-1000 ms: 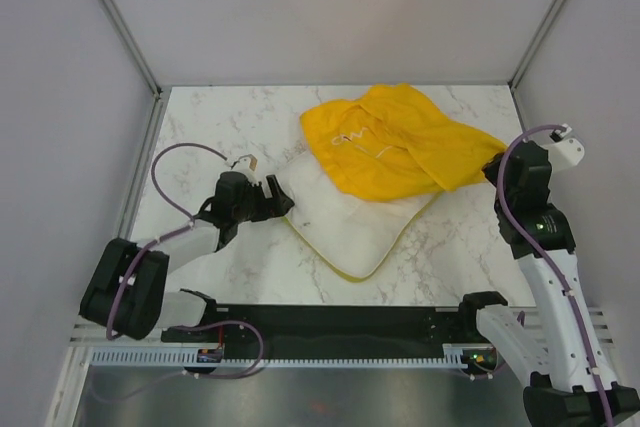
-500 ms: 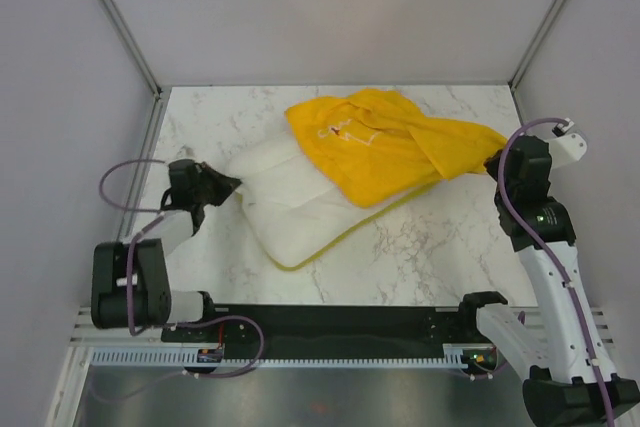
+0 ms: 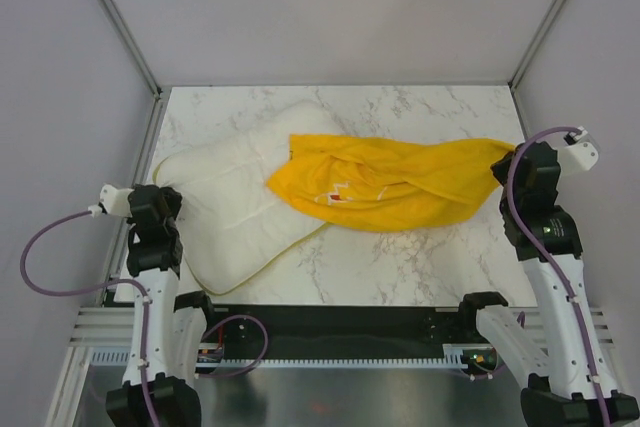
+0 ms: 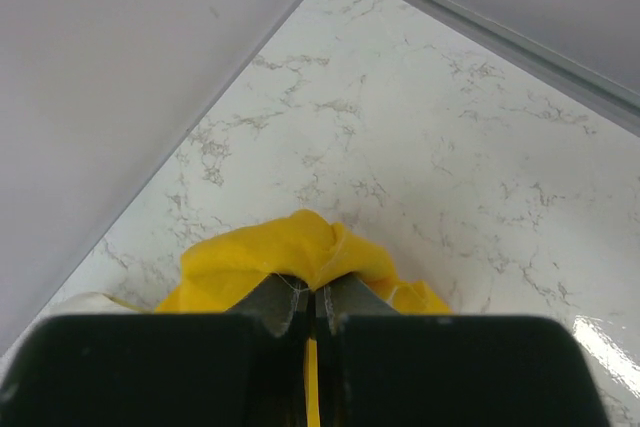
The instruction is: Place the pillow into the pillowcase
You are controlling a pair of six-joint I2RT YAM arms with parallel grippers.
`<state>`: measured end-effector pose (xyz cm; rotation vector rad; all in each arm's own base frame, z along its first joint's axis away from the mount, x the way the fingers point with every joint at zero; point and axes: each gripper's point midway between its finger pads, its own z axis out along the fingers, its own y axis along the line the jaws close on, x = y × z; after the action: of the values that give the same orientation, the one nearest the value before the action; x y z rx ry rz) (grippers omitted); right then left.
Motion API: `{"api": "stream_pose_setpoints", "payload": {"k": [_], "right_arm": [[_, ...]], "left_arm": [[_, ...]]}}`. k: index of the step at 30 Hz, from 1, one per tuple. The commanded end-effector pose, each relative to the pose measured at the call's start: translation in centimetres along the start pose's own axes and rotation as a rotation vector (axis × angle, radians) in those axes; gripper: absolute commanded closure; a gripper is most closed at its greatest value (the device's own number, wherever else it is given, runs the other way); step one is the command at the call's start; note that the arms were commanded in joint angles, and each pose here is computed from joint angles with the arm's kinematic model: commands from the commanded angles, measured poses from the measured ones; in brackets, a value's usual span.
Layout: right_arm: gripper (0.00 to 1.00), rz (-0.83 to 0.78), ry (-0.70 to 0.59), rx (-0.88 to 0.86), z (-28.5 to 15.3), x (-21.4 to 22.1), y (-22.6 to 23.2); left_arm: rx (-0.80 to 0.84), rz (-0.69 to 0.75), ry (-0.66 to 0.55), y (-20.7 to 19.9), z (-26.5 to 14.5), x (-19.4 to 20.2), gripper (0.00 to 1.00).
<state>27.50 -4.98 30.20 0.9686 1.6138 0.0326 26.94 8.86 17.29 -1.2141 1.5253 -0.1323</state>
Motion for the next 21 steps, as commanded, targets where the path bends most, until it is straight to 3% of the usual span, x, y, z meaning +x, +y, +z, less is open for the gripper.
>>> {"api": "stream_pose_setpoints", "payload": {"k": [1, 2, 3, 4, 6, 7, 10, 13, 14, 17, 21], "right_arm": [[0.99, -0.008, 0.008, -0.022, 0.2, 0.4, 0.3], [0.85, -0.023, 0.017, -0.013, 0.6, 0.7, 0.2], [0.25, -0.037, 0.022, -0.008, 0.8, 0.9, 0.1], [0.02, -0.05, 0.029, -0.006, 0.9, 1.0, 0.2], [0.02, -0.105, 0.054, -0.027, 1.4, 1.2, 1.1], [0.02, -0.123, 0.092, -0.082, 1.7, 1.8, 2.4], [0.02, -0.202, 0.214, -0.32, 1.8, 4.1, 7.1], [0.02, -0.259, 0.348, -0.419, 3.2, 7.6, 10.0], [0.02, -0.285, 0.396, -0.489, 2.6, 8.8, 12.0], [0.03, -0.411, 0.495, -0.542, 2.9, 13.9, 14.9], [0.04, -0.514, 0.584, -0.641, 2.0, 19.4, 17.6]], "left_arm": [[0.029, -0.032, -0.182, -4.2, -1.3, -6.9, 0.51], [0.043, -0.021, -0.181, -4.9, -1.5, -7.4, 0.34], [0.06, 0.0, -0.18, -6.1, -1.5, -8.1, 0.03], [0.086, 0.014, -0.153, -7.0, -1.4, -7.9, 0.0], [0.121, 0.06, -0.12, -8.8, -1.4, -8.3, 0.0], [0.156, 0.092, -0.034, -9.6, -0.7, -6.6, 0.0], [0.174, 0.13, 0.064, -11.1, 1.0, -4.5, 0.0], [0.246, 0.212, 0.221, -13.4, 0.2, 1.8, 0.0], [0.294, 0.28, 0.333, -14.5, -1.1, 6.5, 0.0], [0.288, 0.393, 0.49, -14.1, -1.5, 13.5, 0.0], [0.256, 0.47, 0.582, -13.5, -1.2, 17.9, 0.0]]}}
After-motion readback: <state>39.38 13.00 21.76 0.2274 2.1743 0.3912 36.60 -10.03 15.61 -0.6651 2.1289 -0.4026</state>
